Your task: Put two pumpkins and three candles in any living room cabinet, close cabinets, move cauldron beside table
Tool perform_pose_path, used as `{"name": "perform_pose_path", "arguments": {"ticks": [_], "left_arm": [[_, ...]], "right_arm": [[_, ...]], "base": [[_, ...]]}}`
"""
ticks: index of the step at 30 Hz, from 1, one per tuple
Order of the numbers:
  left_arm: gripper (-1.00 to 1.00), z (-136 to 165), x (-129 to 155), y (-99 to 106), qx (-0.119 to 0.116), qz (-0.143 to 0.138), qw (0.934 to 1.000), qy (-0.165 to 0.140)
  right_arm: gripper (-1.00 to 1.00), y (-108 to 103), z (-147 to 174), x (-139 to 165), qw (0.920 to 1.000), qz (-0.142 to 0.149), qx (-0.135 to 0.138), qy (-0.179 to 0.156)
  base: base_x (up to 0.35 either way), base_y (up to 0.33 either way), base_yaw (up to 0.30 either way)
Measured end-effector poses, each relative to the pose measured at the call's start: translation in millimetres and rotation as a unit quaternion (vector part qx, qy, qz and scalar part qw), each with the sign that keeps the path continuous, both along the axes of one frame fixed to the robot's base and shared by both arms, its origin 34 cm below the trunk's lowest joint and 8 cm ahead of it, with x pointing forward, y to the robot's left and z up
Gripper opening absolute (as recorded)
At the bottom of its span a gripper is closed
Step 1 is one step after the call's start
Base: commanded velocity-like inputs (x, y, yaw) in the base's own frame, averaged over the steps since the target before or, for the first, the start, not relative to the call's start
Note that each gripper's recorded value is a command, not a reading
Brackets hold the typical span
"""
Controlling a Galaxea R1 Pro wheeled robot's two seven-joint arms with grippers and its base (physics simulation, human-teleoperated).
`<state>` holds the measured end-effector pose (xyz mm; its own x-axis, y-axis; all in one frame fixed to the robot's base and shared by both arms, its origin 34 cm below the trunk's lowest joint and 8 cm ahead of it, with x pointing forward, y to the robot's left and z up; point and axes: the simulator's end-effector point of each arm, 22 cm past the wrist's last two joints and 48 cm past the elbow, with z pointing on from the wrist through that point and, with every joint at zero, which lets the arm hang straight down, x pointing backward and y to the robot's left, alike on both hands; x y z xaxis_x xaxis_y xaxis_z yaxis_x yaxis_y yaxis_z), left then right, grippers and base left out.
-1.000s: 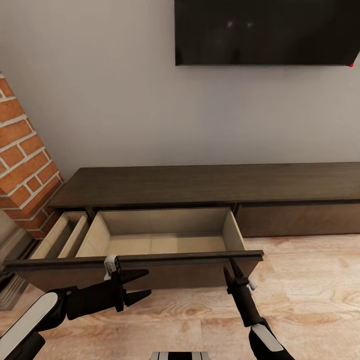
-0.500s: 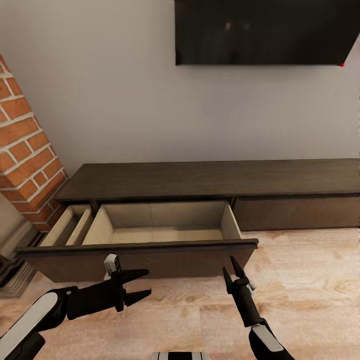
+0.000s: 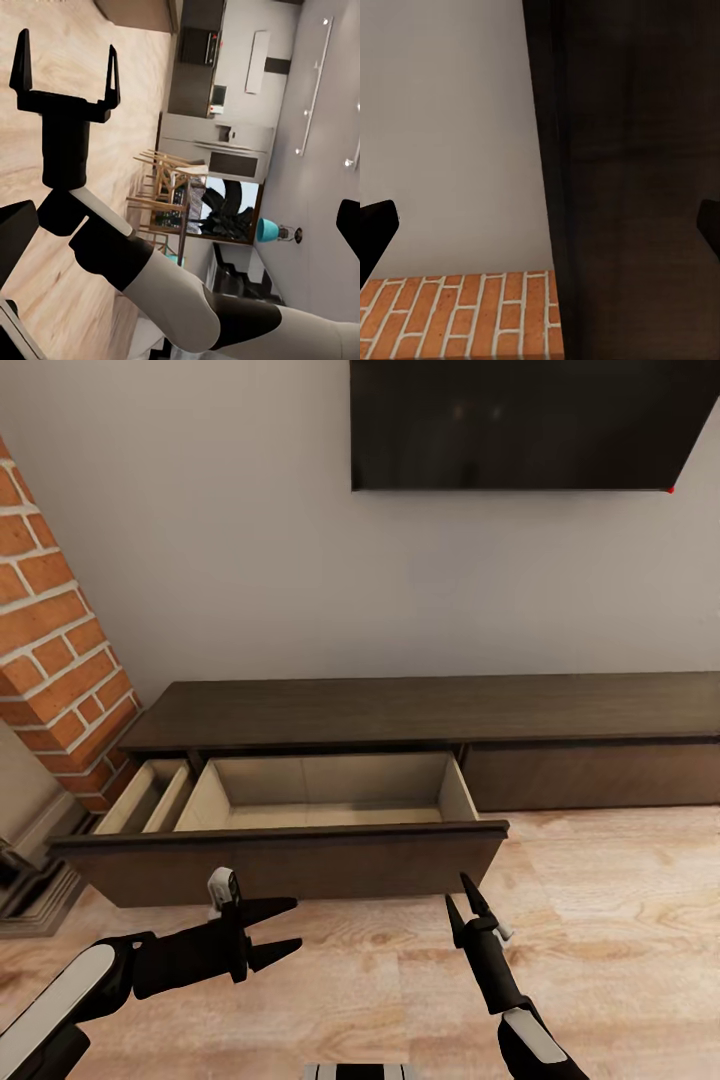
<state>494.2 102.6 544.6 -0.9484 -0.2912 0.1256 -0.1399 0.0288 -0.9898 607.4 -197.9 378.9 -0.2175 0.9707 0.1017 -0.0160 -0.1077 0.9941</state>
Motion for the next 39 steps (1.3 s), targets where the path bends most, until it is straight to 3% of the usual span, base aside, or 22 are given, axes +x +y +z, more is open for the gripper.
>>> {"name": "perform_pose_path", "arguments": {"ticks": [8,14,19,25,27,31,34,36,39], "left_arm": [[1.0,14.3,-1.5,0.1,0.0,0.0,0.9999,-0.016],[1.0,23.7,-2.7,0.7,0.0,0.001,0.9996,-0.027],[1.0,32.4,-4.2,1.1,0.0,0.001,0.9993,-0.036],[1.0,43.0,-6.1,1.1,0.0,0.001,0.9988,-0.049],[1.0,46.3,-6.7,1.2,0.001,0.001,0.9986,-0.053],[1.0,52.8,-7.9,1.2,0.0,0.001,0.9982,-0.06],[1.0,58.0,-8.9,1.2,0.0,0.002,0.9978,-0.066],[1.0,61.1,-9.7,1.2,0.001,0.002,0.9976,-0.07],[1.0,65.8,-11.3,0.8,0.001,0.001,0.9972,-0.075]], "right_arm": [[1.0,-1.1,16.4,3.8,0.9999,0.002,-0.001,-0.013],[1.0,2.1,28.9,3.0,0.9992,0.025,0.028,-0.017],[1.0,3.5,26.8,-6.4,0.9989,0.034,0.03,-0.009],[1.0,21.7,-15.4,-50.7,0.9939,0.097,-0.01,0.052],[1.0,22.2,-37.7,-71.5,0.9882,0.122,-0.018,0.091],[1.0,10.9,-70.9,-98.5,0.9765,0.138,-0.03,0.162],[1.0,5.0,-75.9,-102.5,0.974,0.138,-0.05,0.173],[1.0,2.6,-76.0,-102.8,0.9727,0.141,-0.081,0.166],[1.0,2.7,-73.3,-102.8,0.9704,0.149,-0.107,0.157]], "base": [[0.0,0.0,0.0],[0.0,0.0,0.0],[0.0,0.0,0.0],[0.0,0.0,0.0],[0.0,0.0,0.0],[0.0,0.0,0.0],[0.0,0.0,0.0],[0.0,0.0,0.0],[0.0,0.0,0.0]]}}
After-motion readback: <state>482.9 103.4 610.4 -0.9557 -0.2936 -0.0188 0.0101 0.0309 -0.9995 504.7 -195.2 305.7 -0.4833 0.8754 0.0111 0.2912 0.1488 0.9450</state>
